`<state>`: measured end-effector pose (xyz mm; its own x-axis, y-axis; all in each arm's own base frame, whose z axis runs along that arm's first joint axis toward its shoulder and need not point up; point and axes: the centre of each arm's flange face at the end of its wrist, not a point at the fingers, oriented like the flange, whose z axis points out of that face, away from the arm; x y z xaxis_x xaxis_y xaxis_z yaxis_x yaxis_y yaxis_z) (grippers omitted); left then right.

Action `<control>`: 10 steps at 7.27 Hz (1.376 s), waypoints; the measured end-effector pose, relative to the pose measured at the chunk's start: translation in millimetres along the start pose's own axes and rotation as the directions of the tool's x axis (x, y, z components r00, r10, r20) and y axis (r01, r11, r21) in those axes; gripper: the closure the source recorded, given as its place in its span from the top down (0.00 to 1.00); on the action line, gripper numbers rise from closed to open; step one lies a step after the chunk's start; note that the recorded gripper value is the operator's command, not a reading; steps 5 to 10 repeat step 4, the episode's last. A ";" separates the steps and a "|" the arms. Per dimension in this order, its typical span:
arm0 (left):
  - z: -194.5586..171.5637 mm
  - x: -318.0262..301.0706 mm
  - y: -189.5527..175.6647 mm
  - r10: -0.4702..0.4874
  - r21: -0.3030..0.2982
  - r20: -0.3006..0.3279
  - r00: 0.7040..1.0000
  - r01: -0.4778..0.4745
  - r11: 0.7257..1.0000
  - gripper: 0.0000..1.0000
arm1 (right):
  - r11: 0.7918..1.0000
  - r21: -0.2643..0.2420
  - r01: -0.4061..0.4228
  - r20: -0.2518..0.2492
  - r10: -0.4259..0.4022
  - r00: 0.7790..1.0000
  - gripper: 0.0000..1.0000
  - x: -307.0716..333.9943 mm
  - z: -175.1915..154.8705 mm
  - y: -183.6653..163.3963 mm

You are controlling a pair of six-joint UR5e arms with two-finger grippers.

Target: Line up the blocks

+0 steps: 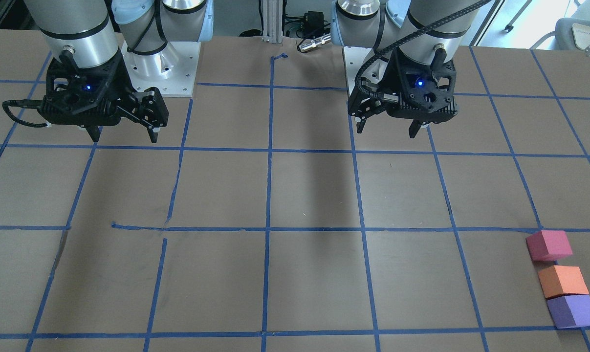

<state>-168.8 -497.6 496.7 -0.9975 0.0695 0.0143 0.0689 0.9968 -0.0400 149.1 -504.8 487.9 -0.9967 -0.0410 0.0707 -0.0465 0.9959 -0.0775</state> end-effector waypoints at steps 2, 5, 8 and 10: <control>-1.4 -0.5 0.7 0.001 0.003 0.005 1.000 -0.001 1.000 1.00 | 1.000 0.009 -0.002 0.001 0.002 1.000 1.00 1.2 -2.9 0.7; -4.7 -0.7 2.4 0.001 0.011 0.008 1.000 -0.001 1.000 1.00 | 1.000 0.014 -0.005 0.007 0.005 1.000 1.00 1.6 -4.1 0.4; -4.7 -0.7 2.4 0.001 0.011 0.008 1.000 -0.001 1.000 1.00 | 1.000 0.014 -0.005 0.007 0.005 1.000 1.00 1.6 -4.1 0.4; -4.7 -0.7 2.4 0.001 0.011 0.008 1.000 -0.001 1.000 1.00 | 1.000 0.014 -0.005 0.007 0.005 1.000 1.00 1.6 -4.1 0.4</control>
